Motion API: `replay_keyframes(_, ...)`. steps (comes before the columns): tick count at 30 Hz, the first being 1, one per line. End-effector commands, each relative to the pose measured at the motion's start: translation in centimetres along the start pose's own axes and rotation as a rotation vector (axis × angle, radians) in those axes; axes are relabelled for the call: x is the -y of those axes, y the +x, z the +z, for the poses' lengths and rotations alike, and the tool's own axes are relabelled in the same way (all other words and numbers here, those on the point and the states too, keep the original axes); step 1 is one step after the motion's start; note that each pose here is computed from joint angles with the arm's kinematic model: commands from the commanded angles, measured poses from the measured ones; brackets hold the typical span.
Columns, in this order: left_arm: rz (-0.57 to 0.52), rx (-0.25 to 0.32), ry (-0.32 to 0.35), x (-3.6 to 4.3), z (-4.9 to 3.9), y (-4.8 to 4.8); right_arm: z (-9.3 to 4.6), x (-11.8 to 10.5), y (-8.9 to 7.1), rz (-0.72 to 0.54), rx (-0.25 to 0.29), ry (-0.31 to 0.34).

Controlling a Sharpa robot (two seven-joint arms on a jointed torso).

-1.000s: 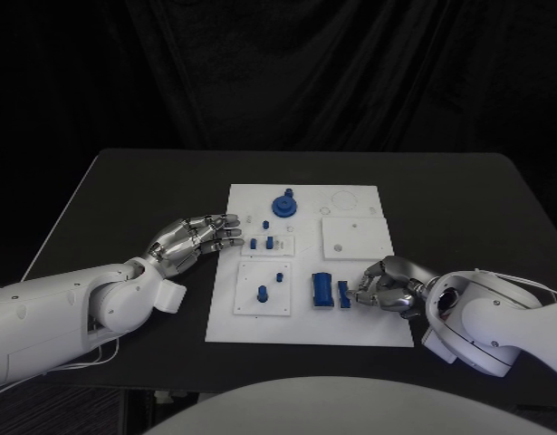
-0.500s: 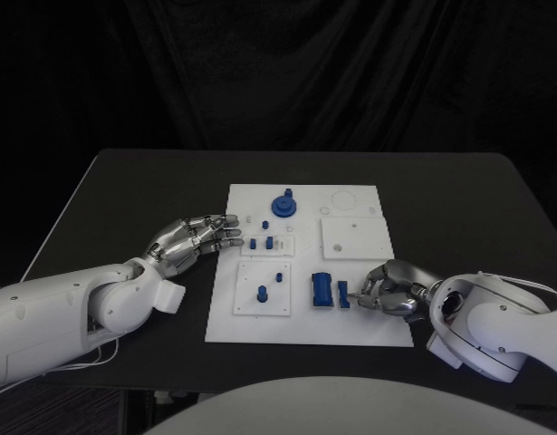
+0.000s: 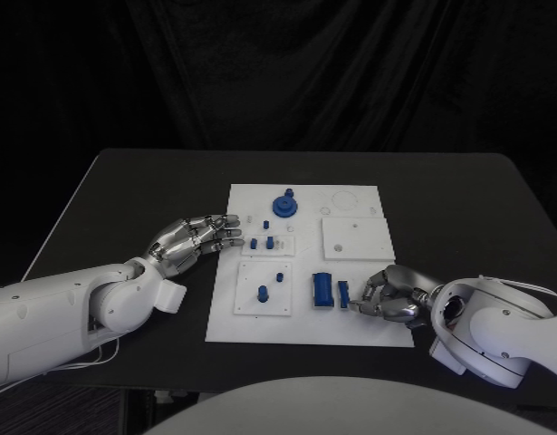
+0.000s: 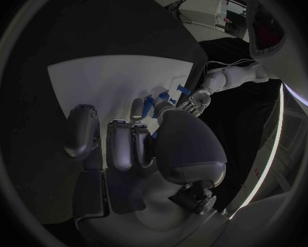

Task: Assemble the parts on the task board

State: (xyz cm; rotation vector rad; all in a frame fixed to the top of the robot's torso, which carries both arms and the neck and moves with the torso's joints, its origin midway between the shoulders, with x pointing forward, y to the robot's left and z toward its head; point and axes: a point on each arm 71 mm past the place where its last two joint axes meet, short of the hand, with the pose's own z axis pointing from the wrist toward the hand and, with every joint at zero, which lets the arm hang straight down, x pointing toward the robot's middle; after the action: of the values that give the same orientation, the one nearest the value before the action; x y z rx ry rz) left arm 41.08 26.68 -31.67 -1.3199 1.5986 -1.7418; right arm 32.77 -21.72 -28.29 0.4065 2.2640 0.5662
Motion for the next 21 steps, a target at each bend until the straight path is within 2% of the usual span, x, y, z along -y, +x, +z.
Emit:
replay_keyframes(1,-0.013,-0.010,0.008,-0.05,0.04,0.18,0.00,0.15,0.23,-0.012,-0.013,0.020)
replay_keyframes(21,-0.016,-0.011,0.004,-0.31,0.04,0.18,0.74,0.09,0.20,-0.008,-0.003,0.027)
